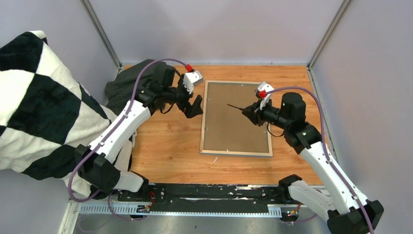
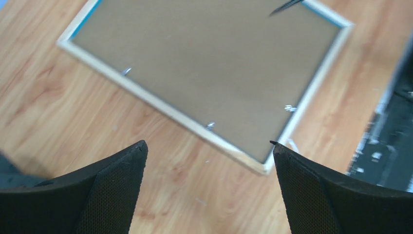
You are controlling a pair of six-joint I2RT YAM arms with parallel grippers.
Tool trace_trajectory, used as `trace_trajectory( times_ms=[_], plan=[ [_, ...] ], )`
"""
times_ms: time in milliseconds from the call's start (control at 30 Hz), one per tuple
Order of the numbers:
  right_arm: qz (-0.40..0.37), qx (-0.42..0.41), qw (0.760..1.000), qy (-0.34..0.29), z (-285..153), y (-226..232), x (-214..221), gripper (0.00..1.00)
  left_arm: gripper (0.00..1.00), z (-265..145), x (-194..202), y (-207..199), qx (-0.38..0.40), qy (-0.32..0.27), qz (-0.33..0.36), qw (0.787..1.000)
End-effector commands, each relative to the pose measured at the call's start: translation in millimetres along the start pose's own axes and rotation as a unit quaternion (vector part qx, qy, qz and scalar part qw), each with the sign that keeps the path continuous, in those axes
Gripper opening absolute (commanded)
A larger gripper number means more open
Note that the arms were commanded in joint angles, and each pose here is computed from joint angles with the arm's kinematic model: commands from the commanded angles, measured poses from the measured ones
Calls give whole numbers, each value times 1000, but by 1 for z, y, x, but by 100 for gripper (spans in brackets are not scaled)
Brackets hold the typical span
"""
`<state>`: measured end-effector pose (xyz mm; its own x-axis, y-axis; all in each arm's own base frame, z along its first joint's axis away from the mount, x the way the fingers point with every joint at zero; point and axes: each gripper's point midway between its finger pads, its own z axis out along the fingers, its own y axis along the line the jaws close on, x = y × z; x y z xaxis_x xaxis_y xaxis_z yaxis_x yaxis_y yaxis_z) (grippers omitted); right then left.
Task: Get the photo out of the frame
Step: Adjust the photo frame at the center of the board.
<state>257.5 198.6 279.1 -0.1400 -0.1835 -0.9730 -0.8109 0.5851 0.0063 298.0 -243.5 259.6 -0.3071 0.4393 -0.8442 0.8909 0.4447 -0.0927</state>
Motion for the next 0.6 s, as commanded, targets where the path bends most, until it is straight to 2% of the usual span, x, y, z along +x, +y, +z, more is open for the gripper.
trace_trajectory(
  times_ms=[0, 233, 400, 567],
  plan=[
    [-92, 138, 981, 102, -36, -47, 52, 0, 100, 14, 20, 60, -144, 1, 20, 989],
    [-136, 203, 951, 187, -64, -67, 98, 0, 100, 49, 67, 92, -170, 59, 38, 983],
    [-131, 216, 943, 215, -67, -73, 116, 0, 100, 77, 93, 109, -189, 70, -37, 979],
    [-137, 212, 942, 222, -64, -74, 123, 0, 100, 100, 95, 120, -185, 73, -99, 975]
  ],
)
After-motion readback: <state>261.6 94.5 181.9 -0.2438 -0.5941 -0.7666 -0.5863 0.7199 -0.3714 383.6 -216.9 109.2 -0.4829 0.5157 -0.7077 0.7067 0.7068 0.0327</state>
